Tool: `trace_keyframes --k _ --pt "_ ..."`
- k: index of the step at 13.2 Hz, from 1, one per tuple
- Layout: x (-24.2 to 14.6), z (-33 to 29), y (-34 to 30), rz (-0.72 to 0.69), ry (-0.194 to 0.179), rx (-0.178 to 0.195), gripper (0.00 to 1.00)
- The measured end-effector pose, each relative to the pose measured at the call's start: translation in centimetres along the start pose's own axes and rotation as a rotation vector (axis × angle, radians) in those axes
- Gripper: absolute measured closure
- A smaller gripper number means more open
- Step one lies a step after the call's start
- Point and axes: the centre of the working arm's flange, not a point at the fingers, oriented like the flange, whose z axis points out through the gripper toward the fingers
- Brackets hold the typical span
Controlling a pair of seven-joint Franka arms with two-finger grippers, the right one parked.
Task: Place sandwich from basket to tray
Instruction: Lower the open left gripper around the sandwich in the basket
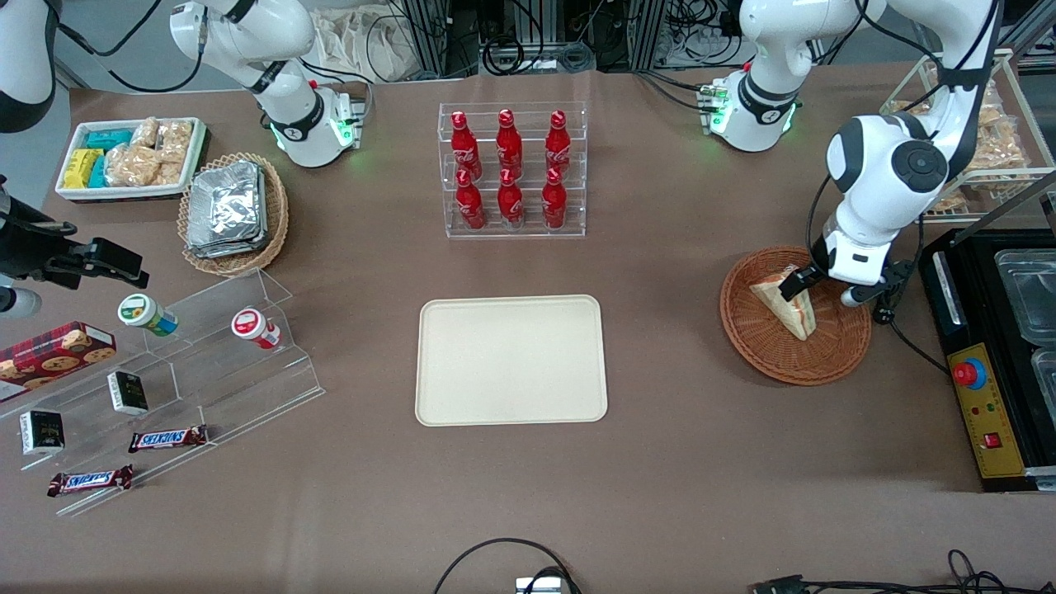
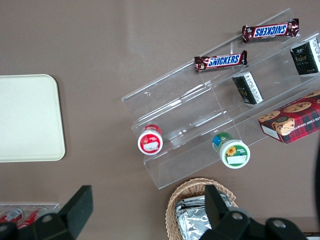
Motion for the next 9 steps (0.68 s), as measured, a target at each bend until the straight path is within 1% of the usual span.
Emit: trace_keyframes --k 9 --pt "-0.6 3.3 -0.2 -0.073 0.016 -0.023 0.0"
